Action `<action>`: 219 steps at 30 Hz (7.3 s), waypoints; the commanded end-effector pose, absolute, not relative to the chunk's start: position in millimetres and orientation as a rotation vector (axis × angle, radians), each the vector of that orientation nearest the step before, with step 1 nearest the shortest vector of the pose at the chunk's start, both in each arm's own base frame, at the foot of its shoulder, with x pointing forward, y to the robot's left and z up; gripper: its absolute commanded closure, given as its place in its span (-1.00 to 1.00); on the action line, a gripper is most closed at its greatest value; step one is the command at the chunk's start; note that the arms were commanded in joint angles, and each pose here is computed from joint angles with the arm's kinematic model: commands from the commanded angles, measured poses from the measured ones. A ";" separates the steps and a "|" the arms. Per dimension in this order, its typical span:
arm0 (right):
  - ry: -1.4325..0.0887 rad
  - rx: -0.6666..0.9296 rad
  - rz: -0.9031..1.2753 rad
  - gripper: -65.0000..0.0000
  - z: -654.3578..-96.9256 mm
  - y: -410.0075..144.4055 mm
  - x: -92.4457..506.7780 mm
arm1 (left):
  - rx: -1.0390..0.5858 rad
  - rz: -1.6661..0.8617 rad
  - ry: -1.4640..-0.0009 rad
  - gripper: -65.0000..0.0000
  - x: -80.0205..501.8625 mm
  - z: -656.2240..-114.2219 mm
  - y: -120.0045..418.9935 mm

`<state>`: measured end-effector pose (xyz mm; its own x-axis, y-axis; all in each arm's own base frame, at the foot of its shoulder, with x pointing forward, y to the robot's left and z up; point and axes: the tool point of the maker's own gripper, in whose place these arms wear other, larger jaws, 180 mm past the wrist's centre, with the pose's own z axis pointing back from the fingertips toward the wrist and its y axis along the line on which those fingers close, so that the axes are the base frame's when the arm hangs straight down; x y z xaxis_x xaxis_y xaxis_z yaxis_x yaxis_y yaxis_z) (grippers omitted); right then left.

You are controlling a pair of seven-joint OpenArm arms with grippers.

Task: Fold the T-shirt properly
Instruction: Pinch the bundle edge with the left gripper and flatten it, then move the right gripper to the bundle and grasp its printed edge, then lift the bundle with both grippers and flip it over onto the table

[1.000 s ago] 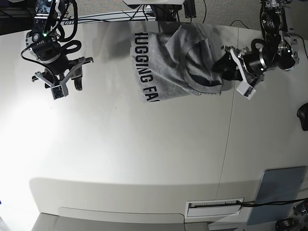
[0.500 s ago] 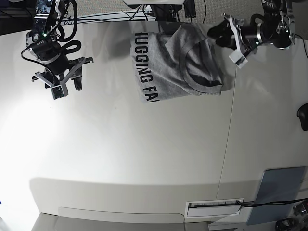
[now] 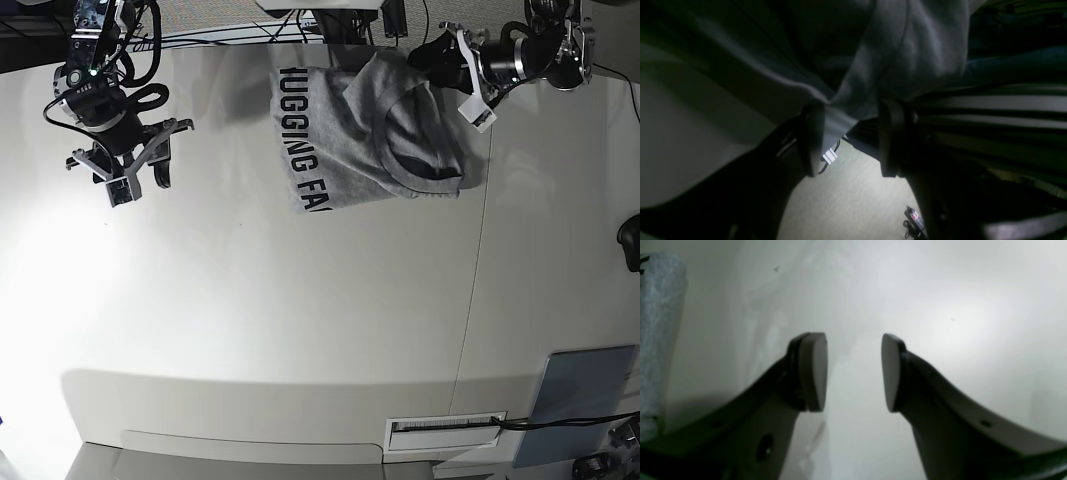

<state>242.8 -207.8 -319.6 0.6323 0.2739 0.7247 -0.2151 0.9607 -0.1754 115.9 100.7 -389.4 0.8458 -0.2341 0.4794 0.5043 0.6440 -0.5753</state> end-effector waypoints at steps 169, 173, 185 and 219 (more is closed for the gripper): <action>-0.699 -0.060 0.580 1.00 -411.8 -20.2 297.3 | -0.308 -0.539 -0.911 1.00 349.0 -343.3 204.7; -0.687 -0.057 0.576 1.00 -411.3 -23.7 282.8 | -0.365 -0.489 -0.826 1.00 316.0 -354.8 224.4; -0.626 -0.035 0.578 1.00 -428.7 -25.0 254.7 | -0.473 -0.439 -0.762 1.00 268.9 -394.9 197.3; -0.725 -0.092 0.584 1.00 -406.3 -15.2 252.0 | -0.241 -0.282 -0.782 1.00 324.4 -381.7 267.9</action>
<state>244.3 -21.6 -417.2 0.6252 0.5439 0.5597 -0.4779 0.8338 -0.2764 314.8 264.6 -396.5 0.7095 -0.1605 0.6862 0.3278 0.9371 -0.1199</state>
